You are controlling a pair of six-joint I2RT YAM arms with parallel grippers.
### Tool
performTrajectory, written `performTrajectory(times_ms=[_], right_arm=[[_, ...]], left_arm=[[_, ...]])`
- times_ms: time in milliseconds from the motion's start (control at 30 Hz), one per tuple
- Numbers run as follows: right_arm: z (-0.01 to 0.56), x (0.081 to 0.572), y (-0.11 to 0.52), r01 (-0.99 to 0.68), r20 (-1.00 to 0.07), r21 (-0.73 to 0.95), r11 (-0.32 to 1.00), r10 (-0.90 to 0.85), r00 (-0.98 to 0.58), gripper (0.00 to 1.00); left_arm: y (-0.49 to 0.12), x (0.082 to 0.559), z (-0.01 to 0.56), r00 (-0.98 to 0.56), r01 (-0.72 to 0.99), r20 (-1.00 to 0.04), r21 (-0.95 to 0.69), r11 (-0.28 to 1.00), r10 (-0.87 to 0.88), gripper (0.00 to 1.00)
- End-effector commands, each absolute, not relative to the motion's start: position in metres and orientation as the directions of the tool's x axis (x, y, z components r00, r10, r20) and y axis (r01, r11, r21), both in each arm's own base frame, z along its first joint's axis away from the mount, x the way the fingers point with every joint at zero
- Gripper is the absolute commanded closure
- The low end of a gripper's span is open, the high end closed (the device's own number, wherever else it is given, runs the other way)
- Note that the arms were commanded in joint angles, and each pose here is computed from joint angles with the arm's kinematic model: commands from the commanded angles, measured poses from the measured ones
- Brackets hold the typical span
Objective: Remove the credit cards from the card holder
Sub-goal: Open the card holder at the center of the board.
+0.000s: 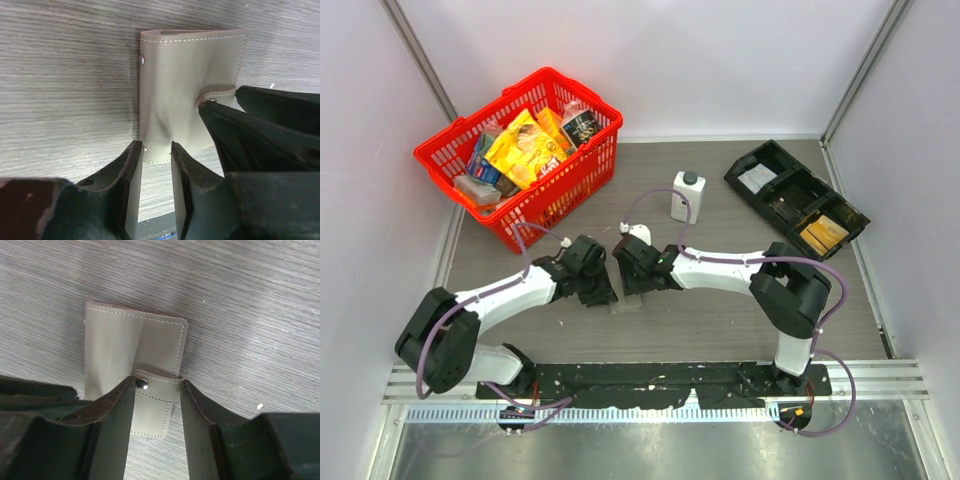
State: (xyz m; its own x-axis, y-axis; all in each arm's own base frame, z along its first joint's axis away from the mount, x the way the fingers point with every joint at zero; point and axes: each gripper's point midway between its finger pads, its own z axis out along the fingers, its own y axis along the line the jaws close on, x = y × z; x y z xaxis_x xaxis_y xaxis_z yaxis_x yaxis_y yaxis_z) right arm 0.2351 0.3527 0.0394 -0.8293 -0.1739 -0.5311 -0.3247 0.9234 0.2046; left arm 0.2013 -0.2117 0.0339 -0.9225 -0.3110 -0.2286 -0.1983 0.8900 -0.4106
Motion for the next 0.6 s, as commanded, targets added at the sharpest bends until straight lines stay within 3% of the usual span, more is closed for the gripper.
performTrajectory(times_ms=[0, 233, 400, 567], right_arm=[[0.042, 0.243, 0.356, -0.34, -0.563, 0.156, 0.928, -0.199, -0.802, 0.54], [0.042, 0.242, 0.355, -0.357, -0.568, 0.139, 0.924, -0.221, -0.793, 0.54], [0.062, 0.243, 0.361, -0.376, -0.589, 0.164, 0.912, -0.215, -0.779, 0.54], [0.076, 0.249, 0.367, -0.39, -0.608, 0.15, 0.908, -0.226, -0.761, 0.53]], left_arm=[[-0.209, 0.208, 0.054, -0.887, -0.218, -0.274, -0.463, 0.859, -0.372, 0.64], [-0.196, 0.221, 0.047, -0.872, -0.283, -0.231, -0.483, 0.829, -0.432, 0.6], [-0.201, 0.22, 0.028, -0.894, -0.3, -0.16, -0.477, 0.826, -0.418, 0.71], [-0.197, 0.215, 0.023, -0.893, -0.313, -0.152, -0.468, 0.826, -0.424, 0.72]])
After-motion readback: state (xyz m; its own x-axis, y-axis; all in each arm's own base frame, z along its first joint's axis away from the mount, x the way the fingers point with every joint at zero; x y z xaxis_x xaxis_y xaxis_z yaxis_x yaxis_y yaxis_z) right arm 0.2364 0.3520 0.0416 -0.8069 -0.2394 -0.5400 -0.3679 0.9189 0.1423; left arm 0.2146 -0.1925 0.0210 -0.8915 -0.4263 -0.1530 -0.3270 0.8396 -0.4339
